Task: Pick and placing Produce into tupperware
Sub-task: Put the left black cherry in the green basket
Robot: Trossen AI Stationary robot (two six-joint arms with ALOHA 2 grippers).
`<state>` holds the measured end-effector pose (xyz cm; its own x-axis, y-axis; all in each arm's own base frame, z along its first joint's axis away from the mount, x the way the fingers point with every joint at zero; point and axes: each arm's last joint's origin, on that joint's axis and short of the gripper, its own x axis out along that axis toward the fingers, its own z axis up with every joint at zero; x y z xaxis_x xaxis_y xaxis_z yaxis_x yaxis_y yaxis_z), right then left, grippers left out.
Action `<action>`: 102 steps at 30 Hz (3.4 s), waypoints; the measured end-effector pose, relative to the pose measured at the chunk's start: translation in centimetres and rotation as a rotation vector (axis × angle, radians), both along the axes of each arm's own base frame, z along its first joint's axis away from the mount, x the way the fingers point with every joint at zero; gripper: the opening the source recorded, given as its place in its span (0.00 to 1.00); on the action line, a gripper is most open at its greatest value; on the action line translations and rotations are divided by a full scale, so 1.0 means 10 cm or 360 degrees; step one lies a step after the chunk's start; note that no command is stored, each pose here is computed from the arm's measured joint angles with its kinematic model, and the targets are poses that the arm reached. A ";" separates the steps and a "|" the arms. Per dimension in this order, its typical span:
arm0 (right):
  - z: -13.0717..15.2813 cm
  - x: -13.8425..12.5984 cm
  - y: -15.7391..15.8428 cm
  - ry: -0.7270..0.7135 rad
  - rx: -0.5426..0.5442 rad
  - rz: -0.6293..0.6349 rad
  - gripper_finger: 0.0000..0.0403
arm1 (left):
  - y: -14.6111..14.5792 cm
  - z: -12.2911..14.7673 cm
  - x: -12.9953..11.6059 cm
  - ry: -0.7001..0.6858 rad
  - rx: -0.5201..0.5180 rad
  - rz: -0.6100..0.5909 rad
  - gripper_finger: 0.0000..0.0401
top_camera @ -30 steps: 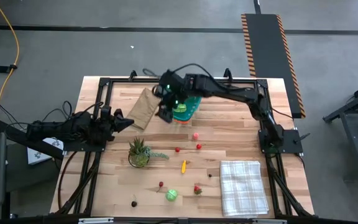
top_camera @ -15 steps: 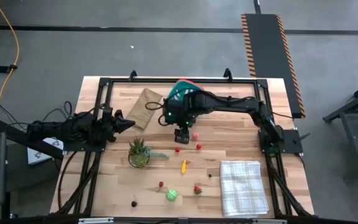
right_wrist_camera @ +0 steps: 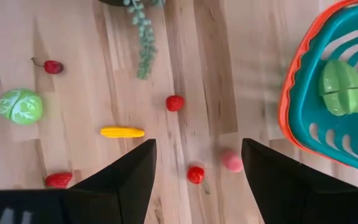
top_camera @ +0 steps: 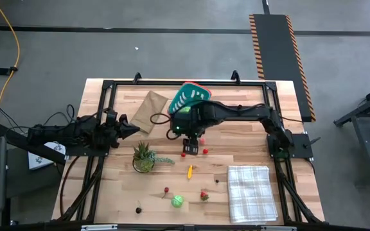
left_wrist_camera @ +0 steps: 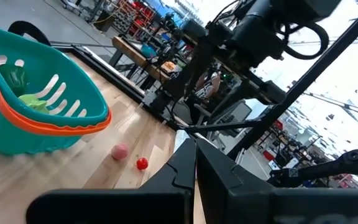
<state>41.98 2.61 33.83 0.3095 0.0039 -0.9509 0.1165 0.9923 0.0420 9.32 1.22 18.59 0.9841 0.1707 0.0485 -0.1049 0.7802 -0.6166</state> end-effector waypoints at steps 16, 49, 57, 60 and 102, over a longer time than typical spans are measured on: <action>0.79 -0.74 -0.08 -0.0205 -0.0303 -0.0372 0.56 | -0.01 0.14 -0.02 -0.0189 0.0020 -0.0037 0.01; -0.50 -2.31 -0.18 -0.1289 0.0536 -0.1017 0.56 | -0.14 2.27 -0.80 -0.0018 0.0243 -0.0282 0.01; -0.72 -2.30 -0.12 -0.1203 0.0802 -0.0849 0.56 | -0.20 2.35 -0.35 0.0304 -0.0218 -0.0882 0.01; -0.71 -2.31 -0.09 -0.1198 0.0811 -0.0790 0.56 | -0.20 2.28 -0.22 0.0448 -0.0444 -0.0989 0.01; -0.76 -2.43 0.10 -0.1072 0.0689 -0.0571 0.56 | -1.98 1.32 0.77 0.1506 -0.0954 -0.0461 0.01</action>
